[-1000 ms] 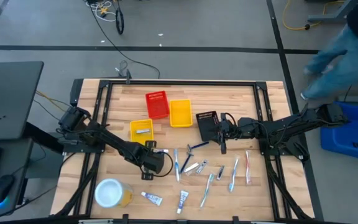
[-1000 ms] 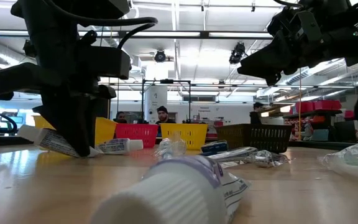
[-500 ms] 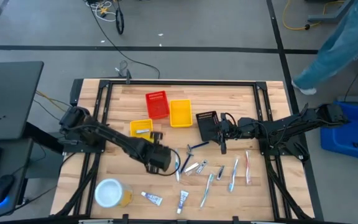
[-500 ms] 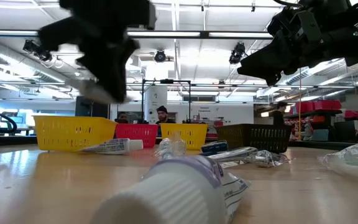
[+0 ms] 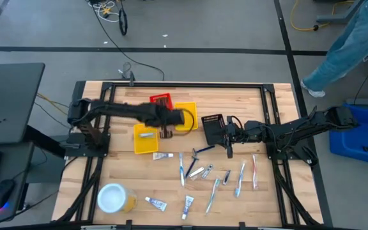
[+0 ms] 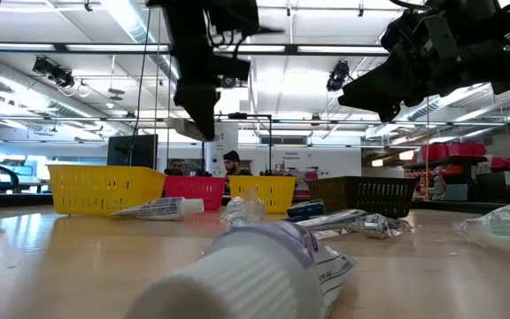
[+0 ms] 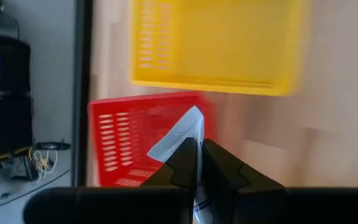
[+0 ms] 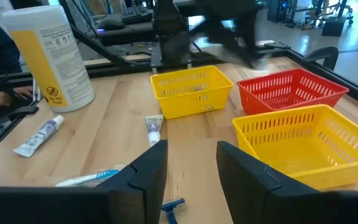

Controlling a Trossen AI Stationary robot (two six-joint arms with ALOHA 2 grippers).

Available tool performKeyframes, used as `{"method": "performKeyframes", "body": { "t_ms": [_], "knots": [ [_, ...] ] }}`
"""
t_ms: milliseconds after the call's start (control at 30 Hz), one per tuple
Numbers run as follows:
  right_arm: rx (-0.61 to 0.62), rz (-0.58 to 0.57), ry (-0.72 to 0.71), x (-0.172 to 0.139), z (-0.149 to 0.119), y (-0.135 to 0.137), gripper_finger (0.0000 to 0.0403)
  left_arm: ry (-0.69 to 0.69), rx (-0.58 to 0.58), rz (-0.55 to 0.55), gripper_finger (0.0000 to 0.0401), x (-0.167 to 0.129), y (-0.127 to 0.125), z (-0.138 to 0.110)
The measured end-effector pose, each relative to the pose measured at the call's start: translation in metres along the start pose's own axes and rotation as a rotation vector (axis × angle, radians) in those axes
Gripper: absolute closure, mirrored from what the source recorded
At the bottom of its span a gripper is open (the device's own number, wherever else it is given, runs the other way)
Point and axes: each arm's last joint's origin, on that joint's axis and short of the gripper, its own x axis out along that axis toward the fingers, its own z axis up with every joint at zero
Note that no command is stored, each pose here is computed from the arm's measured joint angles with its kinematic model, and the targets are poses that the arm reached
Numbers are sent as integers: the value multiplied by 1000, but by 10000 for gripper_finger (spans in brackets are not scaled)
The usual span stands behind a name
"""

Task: Pick & Place Travel size toiletries
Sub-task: Put the toothpaste into the red bin

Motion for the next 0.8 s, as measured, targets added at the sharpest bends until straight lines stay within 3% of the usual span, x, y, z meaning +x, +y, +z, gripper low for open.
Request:
{"method": "performKeyframes", "body": {
  "t_ms": [200, 333, 500, 800],
  "knots": [
    [0, -1, 5, 0, -1, 0, 242, -43, -73, -93, 374, 37, 39, -6],
    [-1, -1, 9, 0, -1, 0, 235, -65, -95, -95, 374, 53, 59, -13],
    [-1, -3, 20, 0, -2, 0, 231, -95, -134, -141, 374, 68, 82, -21],
    [-2, -3, 22, 0, -2, 0, 240, -83, -212, -127, 374, 82, 117, -37]
  ]
}}
